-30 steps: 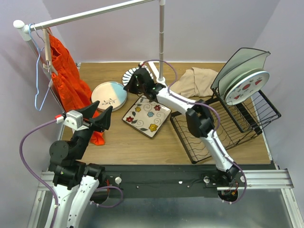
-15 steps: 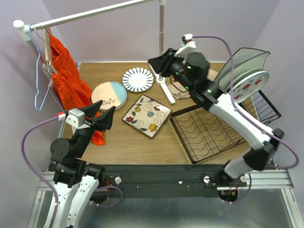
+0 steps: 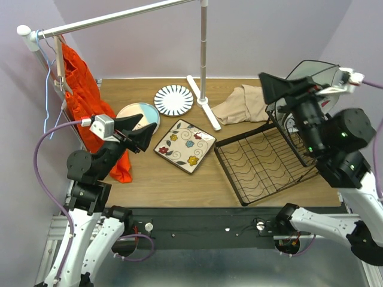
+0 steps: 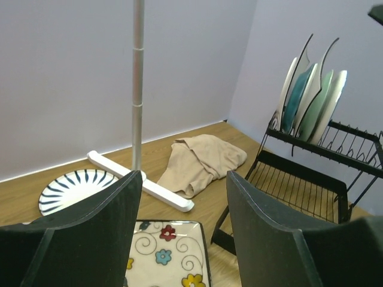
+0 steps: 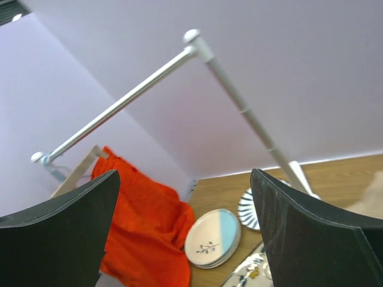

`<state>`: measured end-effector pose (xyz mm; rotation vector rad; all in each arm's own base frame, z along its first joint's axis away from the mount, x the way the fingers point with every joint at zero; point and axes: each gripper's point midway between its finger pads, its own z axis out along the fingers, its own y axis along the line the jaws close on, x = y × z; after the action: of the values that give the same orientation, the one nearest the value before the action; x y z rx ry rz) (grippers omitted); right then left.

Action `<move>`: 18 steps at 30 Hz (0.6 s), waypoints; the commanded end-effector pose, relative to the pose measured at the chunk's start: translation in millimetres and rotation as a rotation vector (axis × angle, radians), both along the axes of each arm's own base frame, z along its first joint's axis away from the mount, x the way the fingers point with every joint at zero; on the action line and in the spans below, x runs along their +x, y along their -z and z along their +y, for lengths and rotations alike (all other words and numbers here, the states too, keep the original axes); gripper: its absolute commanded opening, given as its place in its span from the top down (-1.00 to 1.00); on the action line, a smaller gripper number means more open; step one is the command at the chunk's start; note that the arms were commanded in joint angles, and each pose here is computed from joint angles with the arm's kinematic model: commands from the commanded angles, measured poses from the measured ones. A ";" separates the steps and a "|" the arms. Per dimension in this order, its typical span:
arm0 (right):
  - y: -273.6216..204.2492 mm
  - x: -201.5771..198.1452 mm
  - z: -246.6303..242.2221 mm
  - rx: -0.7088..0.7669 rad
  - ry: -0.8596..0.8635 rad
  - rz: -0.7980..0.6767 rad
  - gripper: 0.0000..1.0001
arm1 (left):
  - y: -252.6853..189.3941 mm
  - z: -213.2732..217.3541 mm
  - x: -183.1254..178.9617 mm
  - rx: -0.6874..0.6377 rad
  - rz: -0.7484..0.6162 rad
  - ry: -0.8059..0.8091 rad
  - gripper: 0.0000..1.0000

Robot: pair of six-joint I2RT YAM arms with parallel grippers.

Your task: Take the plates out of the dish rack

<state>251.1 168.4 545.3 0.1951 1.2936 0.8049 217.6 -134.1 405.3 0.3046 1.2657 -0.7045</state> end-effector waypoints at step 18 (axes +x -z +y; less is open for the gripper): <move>-12.5 -42.8 -71.6 0.058 0.117 0.033 -0.84 | -29.8 -115.8 18.5 -0.053 0.044 0.184 -0.15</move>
<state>225.6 96.2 523.0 0.3923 1.3369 0.6593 220.1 -227.4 408.4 0.4375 1.3200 -0.9400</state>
